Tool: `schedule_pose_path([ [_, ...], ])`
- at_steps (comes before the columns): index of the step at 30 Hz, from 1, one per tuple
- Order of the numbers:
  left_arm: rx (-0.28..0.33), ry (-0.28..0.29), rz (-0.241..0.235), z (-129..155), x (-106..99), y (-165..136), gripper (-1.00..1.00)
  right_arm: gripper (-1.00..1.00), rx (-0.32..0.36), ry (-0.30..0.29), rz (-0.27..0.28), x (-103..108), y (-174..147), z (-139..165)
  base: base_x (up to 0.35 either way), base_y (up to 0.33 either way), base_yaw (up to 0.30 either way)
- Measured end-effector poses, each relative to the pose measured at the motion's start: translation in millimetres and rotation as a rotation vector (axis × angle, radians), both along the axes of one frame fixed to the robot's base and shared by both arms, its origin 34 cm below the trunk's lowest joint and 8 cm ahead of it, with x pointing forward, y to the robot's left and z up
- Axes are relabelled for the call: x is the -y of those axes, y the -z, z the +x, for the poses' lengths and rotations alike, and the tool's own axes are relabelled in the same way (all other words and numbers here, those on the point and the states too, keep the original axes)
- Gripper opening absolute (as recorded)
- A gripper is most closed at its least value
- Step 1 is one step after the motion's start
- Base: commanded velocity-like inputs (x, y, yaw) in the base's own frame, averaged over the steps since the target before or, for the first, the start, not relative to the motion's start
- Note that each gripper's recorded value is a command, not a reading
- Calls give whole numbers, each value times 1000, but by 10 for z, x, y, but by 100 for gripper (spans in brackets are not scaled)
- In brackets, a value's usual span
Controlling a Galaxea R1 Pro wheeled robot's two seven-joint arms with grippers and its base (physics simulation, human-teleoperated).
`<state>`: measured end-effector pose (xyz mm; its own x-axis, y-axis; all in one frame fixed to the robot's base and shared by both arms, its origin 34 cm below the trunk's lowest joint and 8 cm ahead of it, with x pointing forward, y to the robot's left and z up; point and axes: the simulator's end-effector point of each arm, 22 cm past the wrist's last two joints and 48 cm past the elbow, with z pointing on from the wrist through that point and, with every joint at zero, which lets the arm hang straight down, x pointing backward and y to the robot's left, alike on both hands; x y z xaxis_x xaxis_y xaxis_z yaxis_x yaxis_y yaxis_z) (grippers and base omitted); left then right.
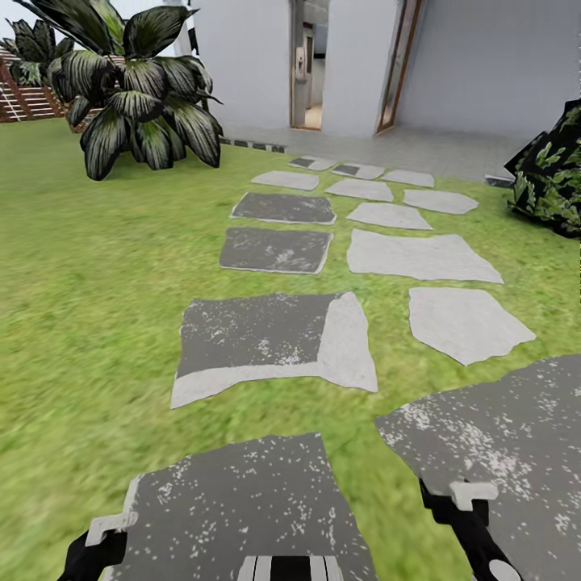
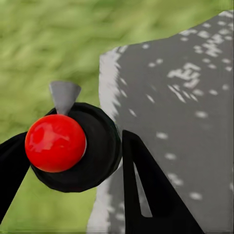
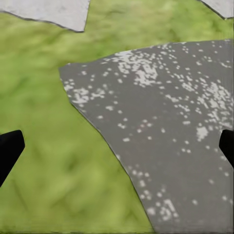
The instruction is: In the garden, pick up the pesticide atomizer on the floor and spray pesticide onto both trees until each tree trunk is fully covered.
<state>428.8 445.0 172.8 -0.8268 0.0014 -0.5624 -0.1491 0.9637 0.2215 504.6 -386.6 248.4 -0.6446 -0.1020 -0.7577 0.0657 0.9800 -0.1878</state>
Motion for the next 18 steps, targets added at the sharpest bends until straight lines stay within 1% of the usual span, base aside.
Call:
schedule_pose_path([
  [2,-6,-4,0,-71,1,-1,-100,100,-13,1,1,-2,37,-115,0,0,0],
  [4,-11,-7,-2,-148,16,2,-100,100,-46,8,5,2,143,-302,0,0,0],
  [6,-6,-6,-3,-156,30,-16,-100,100,-51,10,8,-8,174,-380,0,0,0],
  [11,-8,-10,-4,-279,39,-40,-100,100,-46,12,11,-17,188,-477,0,0,0],
  [14,1,-11,-5,-281,43,-72,-100,100,-41,14,11,-15,166,-483,0,0,0],
  [18,0,-12,-5,-276,44,-159,-100,100,-69,20,15,-12,161,-574,0,0,0],
])
